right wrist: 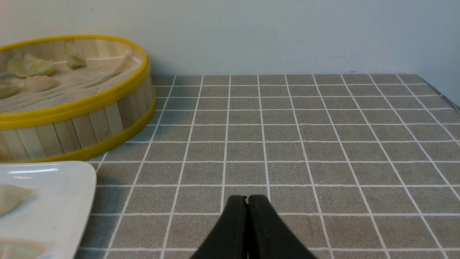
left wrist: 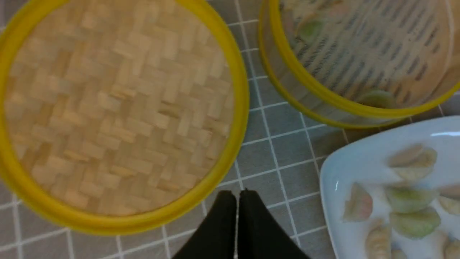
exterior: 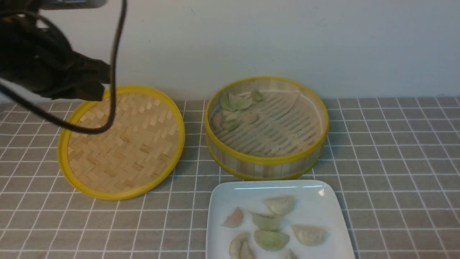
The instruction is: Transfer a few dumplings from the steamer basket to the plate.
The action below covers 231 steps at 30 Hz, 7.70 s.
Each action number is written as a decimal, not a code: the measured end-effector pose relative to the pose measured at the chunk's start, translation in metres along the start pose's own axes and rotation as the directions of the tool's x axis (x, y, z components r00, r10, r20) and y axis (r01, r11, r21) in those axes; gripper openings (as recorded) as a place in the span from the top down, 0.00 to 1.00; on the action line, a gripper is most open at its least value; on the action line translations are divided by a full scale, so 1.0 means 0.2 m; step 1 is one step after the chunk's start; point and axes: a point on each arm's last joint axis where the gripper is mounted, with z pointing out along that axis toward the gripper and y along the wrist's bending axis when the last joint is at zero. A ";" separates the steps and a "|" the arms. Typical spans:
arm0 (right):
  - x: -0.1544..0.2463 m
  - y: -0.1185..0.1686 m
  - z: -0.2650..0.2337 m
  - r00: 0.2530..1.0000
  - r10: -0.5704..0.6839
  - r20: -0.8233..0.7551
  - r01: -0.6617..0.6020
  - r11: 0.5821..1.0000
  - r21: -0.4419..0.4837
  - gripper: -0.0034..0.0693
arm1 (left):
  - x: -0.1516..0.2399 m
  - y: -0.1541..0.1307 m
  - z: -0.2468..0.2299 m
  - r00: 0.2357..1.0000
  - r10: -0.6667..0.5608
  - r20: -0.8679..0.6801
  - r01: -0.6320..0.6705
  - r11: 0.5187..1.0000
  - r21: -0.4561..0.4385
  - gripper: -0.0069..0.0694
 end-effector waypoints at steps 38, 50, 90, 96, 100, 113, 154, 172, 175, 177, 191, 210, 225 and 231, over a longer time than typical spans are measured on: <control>0.00 0.00 0.00 1.000 0.000 0.000 0.000 1.000 0.000 0.97 | -0.27 -0.34 1.48 0.891 0.452 -0.053 -0.448 0.891 0.073 0.33; 0.00 0.00 0.00 1.000 0.000 0.000 0.000 1.000 0.000 0.97 | -0.24 -0.35 1.51 0.905 0.410 -0.110 -0.401 0.911 0.100 0.69; 0.00 0.00 0.00 1.000 0.017 0.000 -0.017 1.000 0.000 0.97 | 0.19 -0.92 1.00 0.719 0.567 -0.402 -0.426 0.817 0.390 0.43; 0.00 0.00 0.00 1.000 0.017 0.000 -0.017 1.000 0.000 0.97 | -0.06 -0.93 0.91 0.793 0.567 -0.222 -0.508 0.817 0.272 0.48; 0.00 0.00 0.00 1.000 0.017 0.000 -0.017 1.000 0.000 0.97 | -0.24 -0.86 0.88 0.851 0.517 -0.096 -0.490 0.846 0.209 0.68; 0.00 0.00 0.00 1.000 0.018 0.000 -0.018 1.000 0.000 0.97 | -0.45 -0.50 1.31 0.886 0.460 0.061 -0.463 0.882 0.084 0.76; 0.00 0.00 0.00 1.000 0.018 0.000 -0.018 1.000 0.000 0.97 | -0.31 -0.43 1.59 0.858 0.511 -0.047 -0.505 0.857 0.103 0.36; 0.00 0.00 0.00 1.000 0.018 0.000 -0.018 1.000 0.000 0.97 | -0.31 -0.46 1.49 0.861 0.488 -0.145 -0.462 0.868 0.181 0.68; 0.00 0.00 0.00 1.000 0.018 0.000 -0.018 1.000 0.000 0.97 | -0.37 -0.49 1.34 0.877 0.459 -0.144 -0.432 0.883 0.183 0.68; 0.00 0.00 0.00 1.000 0.018 0.000 -0.018 1.000 0.000 0.97 | -0.40 -0.50 1.27 0.882 0.451 -0.136 -0.425 0.887 0.183 0.68; 0.00 0.00 0.00 1.000 0.018 0.000 -0.018 1.000 0.000 0.97 | -0.35 -0.56 0.67 0.909 0.382 -0.166 -0.344 0.914 0.216 0.68; 0.00 0.00 0.00 1.000 0.018 0.000 -0.018 1.000 0.000 0.97 | 0.31 -0.89 0.95 0.656 0.575 -0.489 -0.386 0.812 0.437 0.52; 0.00 0.00 0.00 1.000 0.018 0.000 -0.018 1.000 0.000 0.97 | 0.11 -0.92 0.64 0.800 0.468 -0.376 -0.372 0.878 0.301 0.73; 0.00 0.00 0.00 1.000 0.018 0.000 -0.018 1.000 0.000 0.97 | 0.08 -0.89 0.13 0.884 0.443 -0.152 -0.384 0.872 0.304 0.91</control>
